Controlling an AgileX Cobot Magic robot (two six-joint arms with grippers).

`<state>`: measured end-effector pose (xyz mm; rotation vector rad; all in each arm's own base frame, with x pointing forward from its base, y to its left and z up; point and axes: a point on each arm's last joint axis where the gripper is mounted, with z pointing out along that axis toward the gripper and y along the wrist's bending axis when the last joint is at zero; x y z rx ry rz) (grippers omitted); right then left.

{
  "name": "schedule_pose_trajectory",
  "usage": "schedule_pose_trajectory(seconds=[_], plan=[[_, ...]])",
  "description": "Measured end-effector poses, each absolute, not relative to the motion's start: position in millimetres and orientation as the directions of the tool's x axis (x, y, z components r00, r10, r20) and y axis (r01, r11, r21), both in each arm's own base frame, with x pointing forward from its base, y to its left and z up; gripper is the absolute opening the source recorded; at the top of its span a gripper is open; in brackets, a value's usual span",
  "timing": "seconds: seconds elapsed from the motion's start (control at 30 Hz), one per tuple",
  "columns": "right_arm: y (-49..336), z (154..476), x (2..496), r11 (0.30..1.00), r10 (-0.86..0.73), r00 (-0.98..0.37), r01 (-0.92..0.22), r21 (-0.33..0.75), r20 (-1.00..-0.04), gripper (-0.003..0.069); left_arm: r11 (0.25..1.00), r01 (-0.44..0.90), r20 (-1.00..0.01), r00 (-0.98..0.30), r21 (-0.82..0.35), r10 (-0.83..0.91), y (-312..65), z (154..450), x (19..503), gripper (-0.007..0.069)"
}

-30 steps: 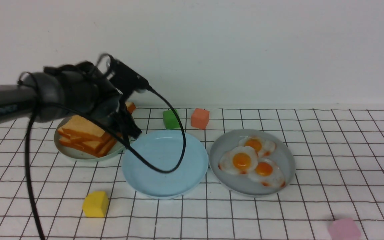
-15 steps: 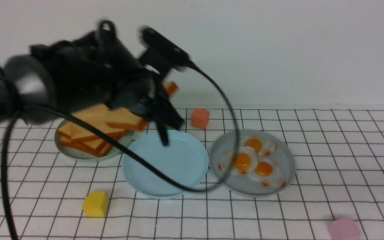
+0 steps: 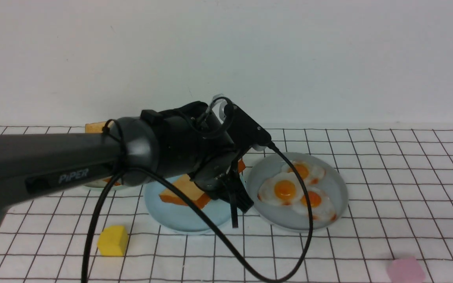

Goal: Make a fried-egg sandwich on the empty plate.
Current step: Use the left arm to put a slice of bread into the empty plate in the middle, then use the right arm to grab a fried egg

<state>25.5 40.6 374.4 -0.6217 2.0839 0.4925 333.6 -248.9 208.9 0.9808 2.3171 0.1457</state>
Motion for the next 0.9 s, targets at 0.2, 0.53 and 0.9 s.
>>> schedule_pose_trajectory(seconds=[0.2, 0.53, 0.9], plan=[[40.4, 372.2, 23.3, 0.791, -0.262, -0.506, -0.6, 0.117, -0.822, 0.0024, 0.71, 0.618, -0.49, -0.529, 0.337, 0.693, -248.7, 208.2, 334.4, 0.019], [40.4, 371.8, 22.9, 0.79, -0.265, -0.509, -0.601, 0.118, -0.819, 0.0031, 0.718, 0.603, -0.449, -0.566, 0.346, 0.692, -244.0, 206.4, 332.5, 0.0357], [41.6, 370.7, 37.3, 0.818, -0.247, -0.552, -0.559, 0.133, -0.796, 0.0042, 0.889, 0.447, -0.536, -0.729, 0.099, 0.426, -239.5, 265.2, 297.4, 0.018]])
